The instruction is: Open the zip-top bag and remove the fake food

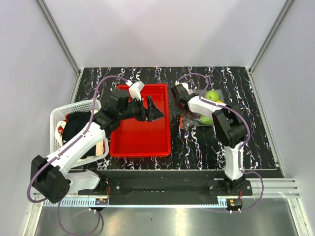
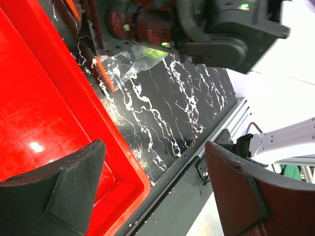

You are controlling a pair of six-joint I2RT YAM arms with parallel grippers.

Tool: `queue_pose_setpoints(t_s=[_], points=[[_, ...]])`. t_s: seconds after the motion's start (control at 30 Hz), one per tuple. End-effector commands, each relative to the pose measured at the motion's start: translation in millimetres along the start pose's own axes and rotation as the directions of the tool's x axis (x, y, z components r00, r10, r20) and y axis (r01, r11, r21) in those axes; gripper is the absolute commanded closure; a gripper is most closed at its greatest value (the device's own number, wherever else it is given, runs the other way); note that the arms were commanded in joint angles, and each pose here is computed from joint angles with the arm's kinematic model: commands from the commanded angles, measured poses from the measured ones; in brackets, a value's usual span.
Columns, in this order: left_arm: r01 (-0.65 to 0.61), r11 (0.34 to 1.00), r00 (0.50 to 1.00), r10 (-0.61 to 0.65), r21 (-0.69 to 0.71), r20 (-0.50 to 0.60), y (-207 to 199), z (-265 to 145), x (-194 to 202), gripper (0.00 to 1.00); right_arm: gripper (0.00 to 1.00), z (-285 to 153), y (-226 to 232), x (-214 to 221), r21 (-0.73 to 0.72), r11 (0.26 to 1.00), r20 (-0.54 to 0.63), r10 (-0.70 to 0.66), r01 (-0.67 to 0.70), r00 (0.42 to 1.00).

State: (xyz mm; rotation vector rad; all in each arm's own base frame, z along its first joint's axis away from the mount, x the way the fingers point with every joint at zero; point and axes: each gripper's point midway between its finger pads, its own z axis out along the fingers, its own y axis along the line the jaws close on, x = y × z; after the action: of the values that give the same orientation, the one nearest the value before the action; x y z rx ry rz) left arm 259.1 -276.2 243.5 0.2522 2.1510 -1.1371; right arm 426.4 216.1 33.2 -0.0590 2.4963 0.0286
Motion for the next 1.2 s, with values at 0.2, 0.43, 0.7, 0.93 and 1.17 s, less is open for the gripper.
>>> queue_pose_setpoints(t_s=[0.2,0.43,0.7,0.93,1.17], points=[[-0.029,0.999,0.997,0.027,0.028,0.074,-12,-11,-11,0.16,1.0,-7,-7,-23,0.068,0.998,0.096,-0.019,0.013,0.995],[0.008,1.0,0.995,-0.01,0.028,0.094,-16,0,-28,0.16,1.0,-70,-7,-48,-0.032,0.999,0.177,-0.013,0.02,0.984],[0.142,0.986,0.984,-0.15,0.086,0.1,-23,42,-58,0.11,1.0,-114,-13,-40,-0.11,0.994,0.21,0.029,-0.006,0.977],[0.246,0.969,0.967,-0.245,-0.006,0.063,11,103,-66,0.12,1.0,-139,-19,-36,-0.164,0.986,0.231,0.079,-0.041,0.97],[0.409,0.911,0.913,-0.408,-0.055,0.021,37,153,-55,0.24,1.0,-152,-21,-36,-0.195,0.979,0.246,0.102,-0.054,0.964]])
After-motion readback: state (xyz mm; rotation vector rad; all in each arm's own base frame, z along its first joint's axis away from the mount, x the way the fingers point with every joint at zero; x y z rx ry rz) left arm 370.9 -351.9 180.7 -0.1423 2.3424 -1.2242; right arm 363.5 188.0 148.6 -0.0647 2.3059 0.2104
